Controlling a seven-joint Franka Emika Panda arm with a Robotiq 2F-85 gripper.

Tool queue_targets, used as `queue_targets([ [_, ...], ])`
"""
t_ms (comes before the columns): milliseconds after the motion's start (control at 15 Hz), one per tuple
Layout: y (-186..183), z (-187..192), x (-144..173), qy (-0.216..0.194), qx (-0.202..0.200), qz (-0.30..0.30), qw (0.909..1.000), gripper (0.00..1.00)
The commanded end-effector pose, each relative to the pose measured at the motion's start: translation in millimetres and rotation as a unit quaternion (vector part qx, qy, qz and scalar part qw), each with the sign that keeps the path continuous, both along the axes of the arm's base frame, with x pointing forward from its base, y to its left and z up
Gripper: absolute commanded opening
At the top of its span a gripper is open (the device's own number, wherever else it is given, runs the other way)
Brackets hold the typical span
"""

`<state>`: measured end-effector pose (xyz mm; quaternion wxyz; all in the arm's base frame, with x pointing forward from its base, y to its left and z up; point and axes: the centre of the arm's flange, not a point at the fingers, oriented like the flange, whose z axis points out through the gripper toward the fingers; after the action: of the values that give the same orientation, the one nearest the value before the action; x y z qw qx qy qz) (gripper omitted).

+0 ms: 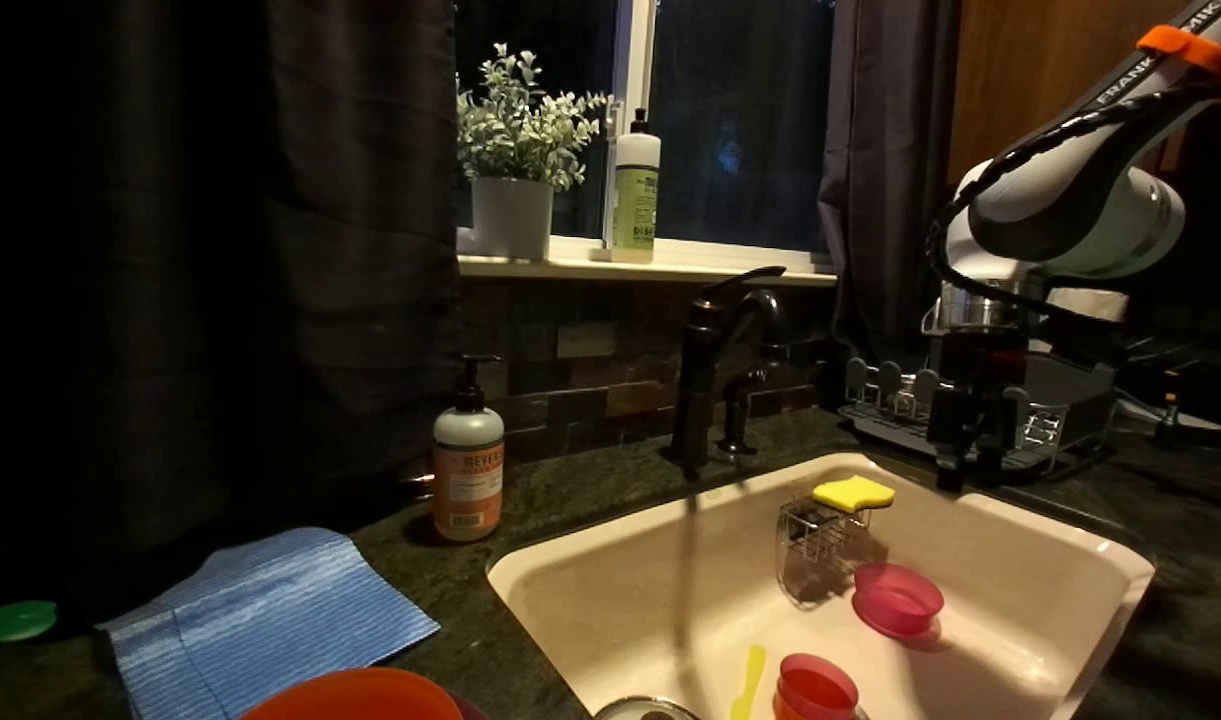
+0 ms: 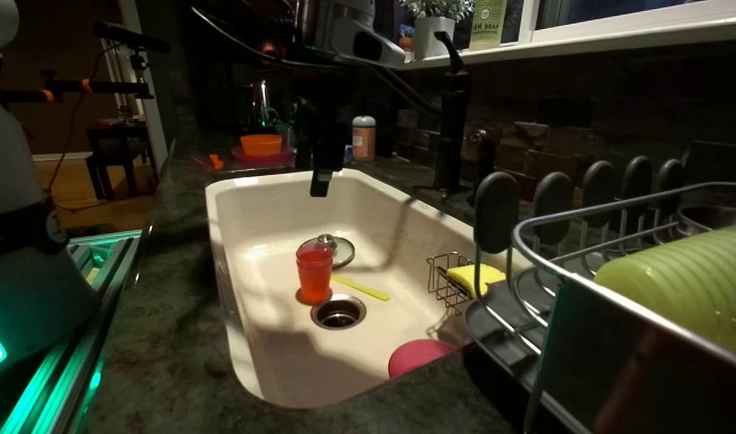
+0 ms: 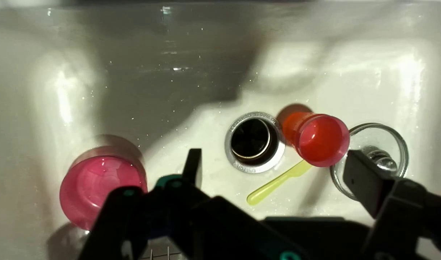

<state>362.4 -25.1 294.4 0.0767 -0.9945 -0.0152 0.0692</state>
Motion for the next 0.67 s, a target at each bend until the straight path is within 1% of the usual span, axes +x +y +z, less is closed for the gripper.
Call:
queue_targets([
  [0,0,-1,1,0.001,0.0,0.001,1.0,1.0],
  [133,13,-20,-3,0.022,0.013,0.031,0.9992,1.0],
  [200,17,-31,-5,0.026,0.018,0.04,0.9987,1.0],
  [333,27,-49,-9,0.043,0.038,0.063,0.9964,1.0],
  [467,36,-70,-14,0.06,0.043,0.077,0.9942,1.0],
  [600,40,-89,-17,0.067,0.033,0.08,0.994,1.0],
])
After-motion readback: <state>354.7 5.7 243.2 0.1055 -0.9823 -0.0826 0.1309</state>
